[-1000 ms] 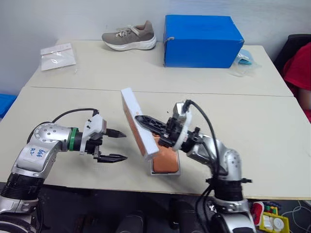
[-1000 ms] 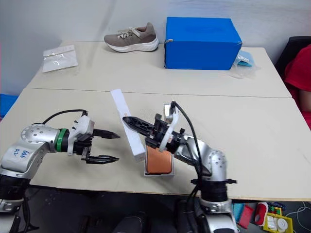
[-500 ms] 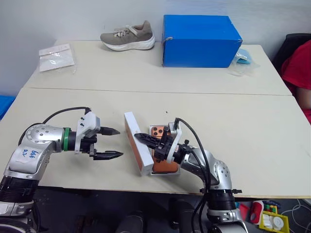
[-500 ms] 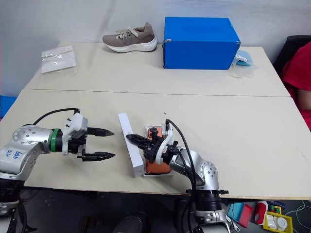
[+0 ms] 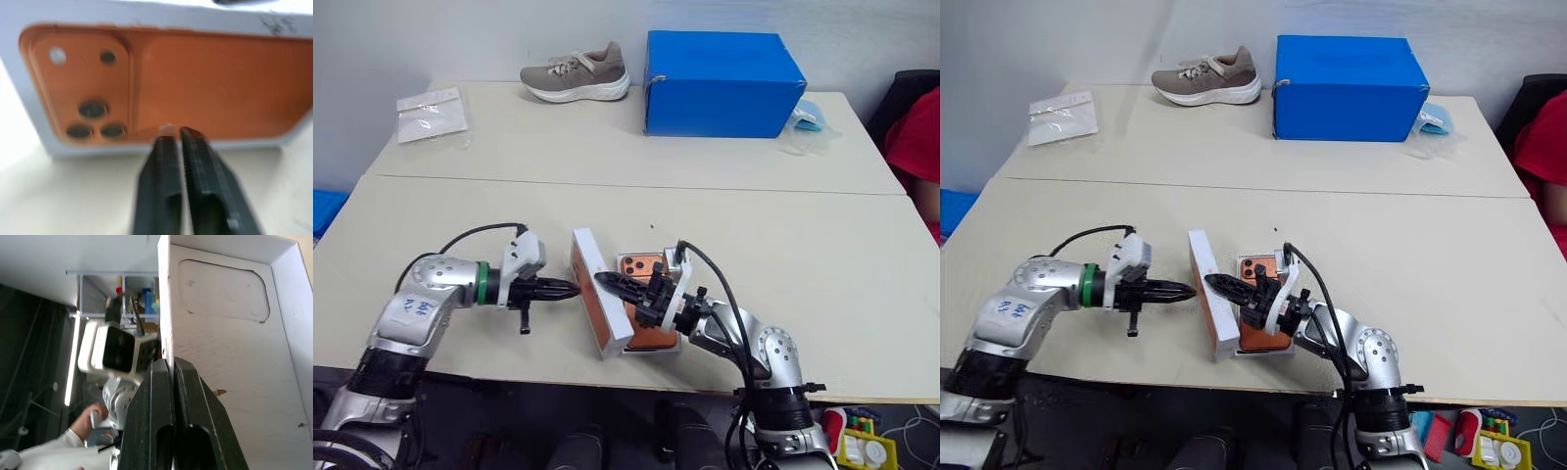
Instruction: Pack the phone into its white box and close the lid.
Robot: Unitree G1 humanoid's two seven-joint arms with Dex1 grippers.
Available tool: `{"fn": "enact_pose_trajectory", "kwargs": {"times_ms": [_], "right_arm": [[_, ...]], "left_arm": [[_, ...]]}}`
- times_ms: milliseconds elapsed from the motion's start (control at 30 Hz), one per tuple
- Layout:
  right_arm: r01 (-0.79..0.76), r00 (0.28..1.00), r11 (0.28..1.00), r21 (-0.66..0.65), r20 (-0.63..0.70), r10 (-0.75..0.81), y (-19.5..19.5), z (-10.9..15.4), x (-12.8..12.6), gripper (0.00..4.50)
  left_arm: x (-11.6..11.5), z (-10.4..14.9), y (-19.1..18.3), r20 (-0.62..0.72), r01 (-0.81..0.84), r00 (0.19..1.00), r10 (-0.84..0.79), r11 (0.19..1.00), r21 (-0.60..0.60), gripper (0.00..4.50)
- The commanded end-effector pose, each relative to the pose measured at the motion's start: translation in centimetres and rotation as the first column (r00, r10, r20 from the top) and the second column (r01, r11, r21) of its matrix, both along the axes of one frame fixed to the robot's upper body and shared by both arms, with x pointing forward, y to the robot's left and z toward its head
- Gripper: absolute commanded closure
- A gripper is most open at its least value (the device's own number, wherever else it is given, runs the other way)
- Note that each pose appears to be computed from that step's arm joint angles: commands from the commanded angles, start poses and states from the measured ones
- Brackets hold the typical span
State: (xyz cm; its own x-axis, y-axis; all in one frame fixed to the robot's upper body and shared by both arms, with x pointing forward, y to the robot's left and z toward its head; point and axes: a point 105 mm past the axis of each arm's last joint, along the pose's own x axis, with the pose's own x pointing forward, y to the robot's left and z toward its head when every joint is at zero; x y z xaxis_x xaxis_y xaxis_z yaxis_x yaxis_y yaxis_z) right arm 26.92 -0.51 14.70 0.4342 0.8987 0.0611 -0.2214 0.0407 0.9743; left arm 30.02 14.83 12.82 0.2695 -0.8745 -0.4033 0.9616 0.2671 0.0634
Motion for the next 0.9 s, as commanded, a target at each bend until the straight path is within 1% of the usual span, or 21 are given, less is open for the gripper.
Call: {"fn": "enact_pose_trajectory", "kwargs": {"times_ms": [33,167,267,400,533,567,600,633,667,767,833,900], "right_arm": [[-0.003,0.998,1.0,-0.026,0.058,0.004,0.0,0.4,-0.5,4.5],[-0.009,0.995,0.998,-0.056,0.104,0.015,-0.2,0.3,-0.7,4.5],[-0.046,0.988,0.997,-0.066,0.145,0.055,-0.4,0.5,-1.5,3.86],[-0.05,0.98,0.993,-0.105,0.186,0.069,-1.0,0.5,-1.8,2.51],[-0.02,0.973,0.992,-0.128,0.227,0.049,-2.4,1.4,-1.6,1.15],[-0.016,0.971,0.992,-0.129,0.235,0.046,-2.8,1.6,-1.6,0.72],[-0.01,0.968,0.991,-0.134,0.247,0.043,-3.2,1.9,-1.6,0.49],[-0.005,0.965,0.99,-0.142,0.257,0.042,-3.7,2.0,-1.7,0.16],[0.0,0.961,0.988,-0.157,0.273,0.044,-4.3,2.2,-1.7,0.05],[0.011,0.941,0.972,-0.235,0.332,0.07,-6.5,2.6,-2.5,0.05],[0.027,0.916,0.95,-0.313,0.388,0.102,-8.7,3.0,-3.4,0.05],[0.044,0.898,0.931,-0.363,0.423,0.123,-10.2,3.4,-3.9,0.05]], "left_arm": [[0.4,0.4,-1.1,0.042,0.031,0.999,-0.031,1.0,-0.004,4.44],[0.4,0.1,-1.8,0.041,0.052,0.998,-0.052,0.999,-0.01,4.44],[0.5,0.3,-2.3,0.045,0.06,0.997,-0.059,0.998,-0.028,4.5],[0.4,0.3,-3.0,0.047,0.076,0.996,-0.074,0.996,-0.039,4.5],[0.3,0.2,-3.5,0.048,0.09,0.995,-0.088,0.995,-0.045,4.5],[0.3,0.2,-3.6,0.049,0.094,0.995,-0.092,0.994,-0.048,4.5],[0.3,0.2,-3.7,0.049,0.099,0.994,-0.097,0.994,-0.05,4.5],[0.3,0.1,-3.9,0.049,0.103,0.994,-0.1,0.993,-0.053,4.5],[0.3,0.2,-4.2,0.051,0.109,0.993,-0.106,0.992,-0.059,4.5],[0.4,0.1,-5.0,0.058,0.125,0.991,-0.12,0.99,-0.073,4.5],[0.5,0.0,-5.9,0.063,0.143,0.988,-0.138,0.986,-0.083,4.5],[0.5,-0.1,-6.6,0.069,0.157,0.986,-0.151,0.984,-0.089,4.5]]}}
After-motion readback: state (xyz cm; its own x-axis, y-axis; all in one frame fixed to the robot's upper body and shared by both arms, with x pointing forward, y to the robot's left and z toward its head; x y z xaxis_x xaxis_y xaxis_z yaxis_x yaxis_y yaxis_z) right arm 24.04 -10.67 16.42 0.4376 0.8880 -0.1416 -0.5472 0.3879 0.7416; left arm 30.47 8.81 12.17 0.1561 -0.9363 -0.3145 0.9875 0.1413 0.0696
